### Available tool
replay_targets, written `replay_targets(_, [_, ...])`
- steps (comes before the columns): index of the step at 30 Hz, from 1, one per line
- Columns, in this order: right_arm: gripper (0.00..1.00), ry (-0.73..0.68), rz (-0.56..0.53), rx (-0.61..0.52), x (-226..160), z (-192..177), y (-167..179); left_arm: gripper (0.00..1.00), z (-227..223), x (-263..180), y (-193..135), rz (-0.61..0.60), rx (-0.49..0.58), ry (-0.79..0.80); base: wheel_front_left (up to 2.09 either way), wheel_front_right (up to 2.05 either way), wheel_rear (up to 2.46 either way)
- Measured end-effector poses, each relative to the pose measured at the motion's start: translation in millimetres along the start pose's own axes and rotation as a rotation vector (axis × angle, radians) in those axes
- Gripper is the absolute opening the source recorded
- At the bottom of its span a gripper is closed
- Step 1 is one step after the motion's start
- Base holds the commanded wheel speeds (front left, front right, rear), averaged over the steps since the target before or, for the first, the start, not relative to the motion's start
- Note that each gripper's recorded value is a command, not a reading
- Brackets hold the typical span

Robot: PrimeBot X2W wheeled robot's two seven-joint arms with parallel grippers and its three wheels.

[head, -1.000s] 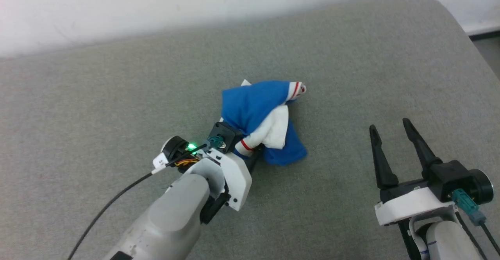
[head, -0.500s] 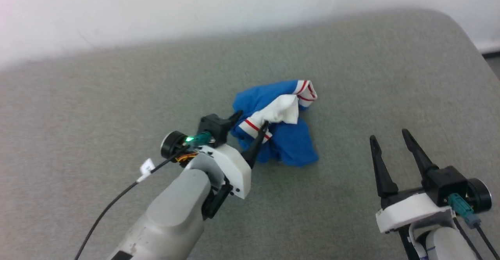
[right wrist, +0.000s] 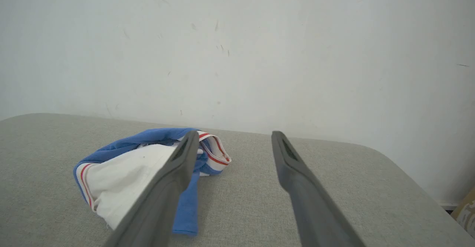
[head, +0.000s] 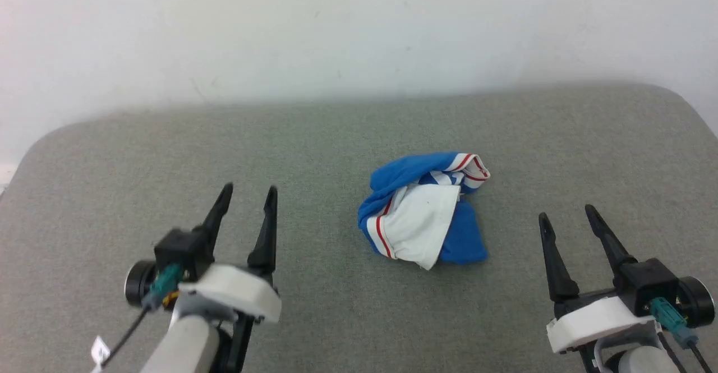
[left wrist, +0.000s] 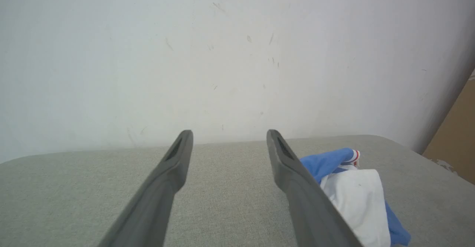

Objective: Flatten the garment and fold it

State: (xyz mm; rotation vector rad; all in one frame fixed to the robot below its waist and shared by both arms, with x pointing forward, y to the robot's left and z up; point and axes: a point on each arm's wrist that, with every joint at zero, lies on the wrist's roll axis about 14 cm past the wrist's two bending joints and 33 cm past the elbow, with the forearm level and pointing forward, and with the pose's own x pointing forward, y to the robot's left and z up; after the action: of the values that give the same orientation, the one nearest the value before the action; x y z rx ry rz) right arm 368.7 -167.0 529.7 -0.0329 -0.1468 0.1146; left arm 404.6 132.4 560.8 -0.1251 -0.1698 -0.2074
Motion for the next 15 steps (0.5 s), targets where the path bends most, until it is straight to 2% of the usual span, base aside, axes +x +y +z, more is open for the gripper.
replay_targets(9, [1.00,-0.030,0.019,0.013,-4,9,8,1.00,-13,-54,10,0.105,0.025,0.016,0.00,0.00,0.00])
replay_targets(12, [1.00,-0.027,0.028,0.015,-4,8,10,1.00,-23,-64,3,0.098,0.026,0.046,0.00,0.00,0.00])
replay_targets(15, [1.00,-0.014,0.033,0.017,-5,4,13,1.00,-31,-65,-10,0.038,0.044,0.067,0.00,0.00,0.00])
